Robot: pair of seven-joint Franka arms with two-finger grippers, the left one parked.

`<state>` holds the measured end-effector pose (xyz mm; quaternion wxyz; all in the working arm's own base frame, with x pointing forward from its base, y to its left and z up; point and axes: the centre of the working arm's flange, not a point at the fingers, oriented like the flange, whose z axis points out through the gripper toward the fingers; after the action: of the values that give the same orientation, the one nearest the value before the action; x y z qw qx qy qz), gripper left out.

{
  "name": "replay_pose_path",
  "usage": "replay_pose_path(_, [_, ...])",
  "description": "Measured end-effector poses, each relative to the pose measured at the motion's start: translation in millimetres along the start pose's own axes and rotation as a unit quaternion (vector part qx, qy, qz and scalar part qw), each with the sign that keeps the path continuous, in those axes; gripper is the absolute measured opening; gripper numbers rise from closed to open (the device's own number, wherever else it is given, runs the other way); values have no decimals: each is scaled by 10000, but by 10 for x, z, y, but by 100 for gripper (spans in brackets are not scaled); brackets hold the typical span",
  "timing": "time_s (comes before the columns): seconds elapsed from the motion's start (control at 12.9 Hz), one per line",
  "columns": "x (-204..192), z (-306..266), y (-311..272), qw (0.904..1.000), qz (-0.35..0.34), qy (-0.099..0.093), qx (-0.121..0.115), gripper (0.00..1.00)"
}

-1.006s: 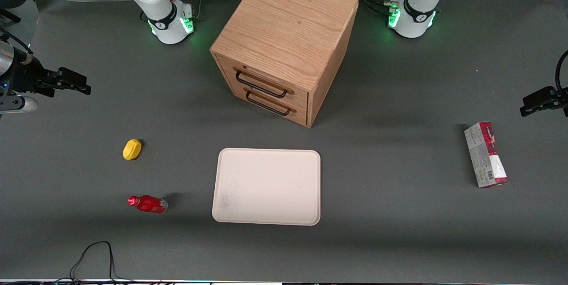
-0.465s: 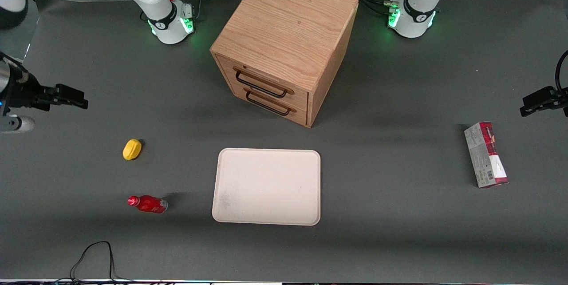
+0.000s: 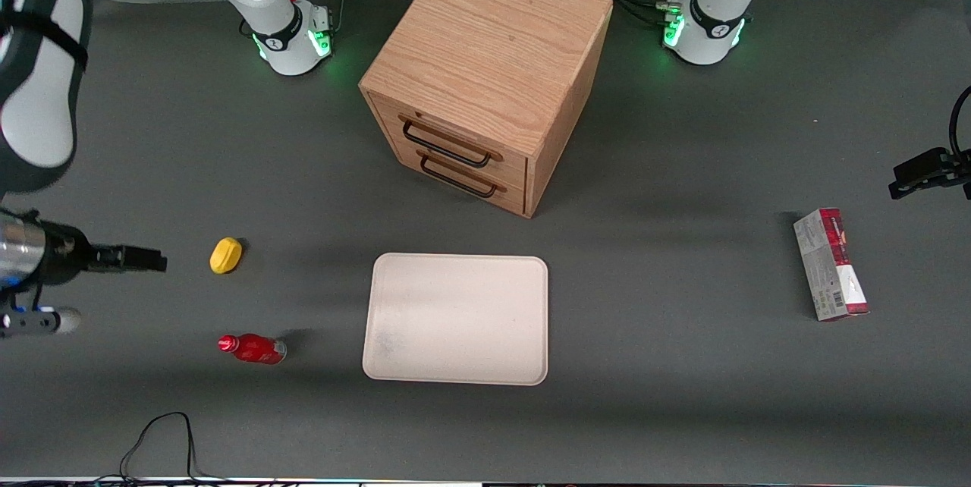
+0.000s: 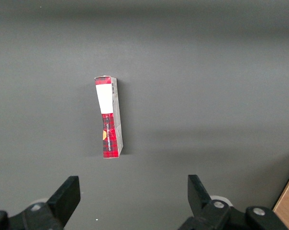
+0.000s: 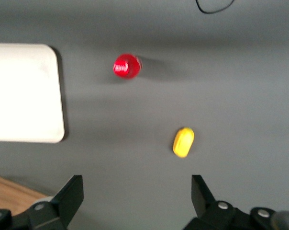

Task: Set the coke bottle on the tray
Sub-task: 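Move the open right gripper down over the red Coca-Cola bottle, then close the right gripper on the bottle cap and lift it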

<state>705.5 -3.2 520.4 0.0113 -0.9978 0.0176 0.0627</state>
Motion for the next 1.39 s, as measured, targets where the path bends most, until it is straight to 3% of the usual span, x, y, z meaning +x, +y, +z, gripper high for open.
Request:
replay_pose_path(0.39, [164,89,-42,9998,-38,179,15,100])
replay_pose_path(0.77, [512,786,-189,9999,-123,114,-41,100])
replay_pose_path(1.39, [857,1532,-470,9988,-261,373,-152,100])
